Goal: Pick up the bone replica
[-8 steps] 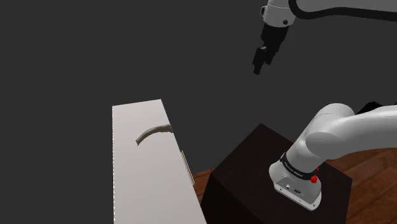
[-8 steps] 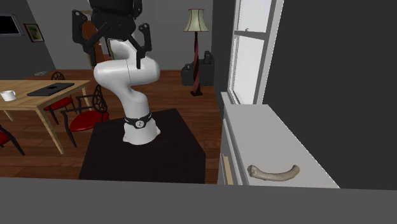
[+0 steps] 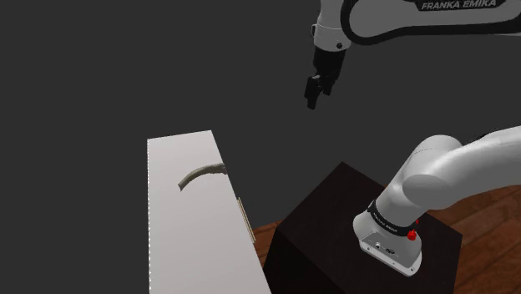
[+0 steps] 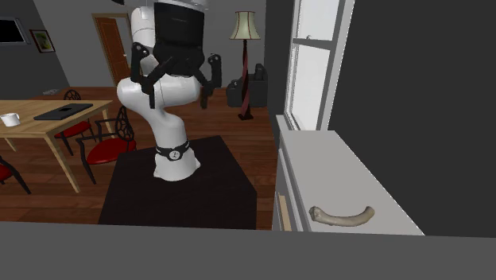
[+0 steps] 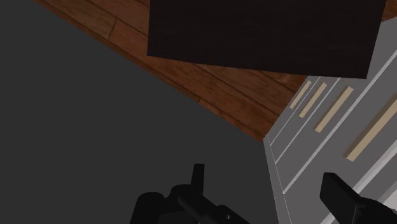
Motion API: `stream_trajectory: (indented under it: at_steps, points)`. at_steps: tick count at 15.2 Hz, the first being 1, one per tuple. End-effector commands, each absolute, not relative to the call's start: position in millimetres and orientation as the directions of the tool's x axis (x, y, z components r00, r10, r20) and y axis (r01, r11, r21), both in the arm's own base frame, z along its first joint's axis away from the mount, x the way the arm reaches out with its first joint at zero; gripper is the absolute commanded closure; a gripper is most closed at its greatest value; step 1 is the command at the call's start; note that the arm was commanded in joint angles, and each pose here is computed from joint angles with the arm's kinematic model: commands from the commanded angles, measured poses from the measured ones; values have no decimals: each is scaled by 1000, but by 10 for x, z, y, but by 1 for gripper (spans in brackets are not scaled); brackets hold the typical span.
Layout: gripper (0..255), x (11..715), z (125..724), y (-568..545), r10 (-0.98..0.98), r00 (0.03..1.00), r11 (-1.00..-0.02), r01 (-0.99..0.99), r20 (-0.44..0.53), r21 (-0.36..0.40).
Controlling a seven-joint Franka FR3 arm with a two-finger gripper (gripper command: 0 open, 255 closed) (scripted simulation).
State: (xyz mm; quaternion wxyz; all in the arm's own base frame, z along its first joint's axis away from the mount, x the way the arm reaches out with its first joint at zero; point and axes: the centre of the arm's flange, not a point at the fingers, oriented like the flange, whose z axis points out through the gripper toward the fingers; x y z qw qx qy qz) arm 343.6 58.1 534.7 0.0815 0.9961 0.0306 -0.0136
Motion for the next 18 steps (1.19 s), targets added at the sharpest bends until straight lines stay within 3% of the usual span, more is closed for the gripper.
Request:
stream_trajectory:
  at_steps: [1,18]
  points:
    - [0,3573,5186,773,73,997,-984,78,-39,161]
    - [0,4648,3915,2340,186,977,-967,201,-103,154]
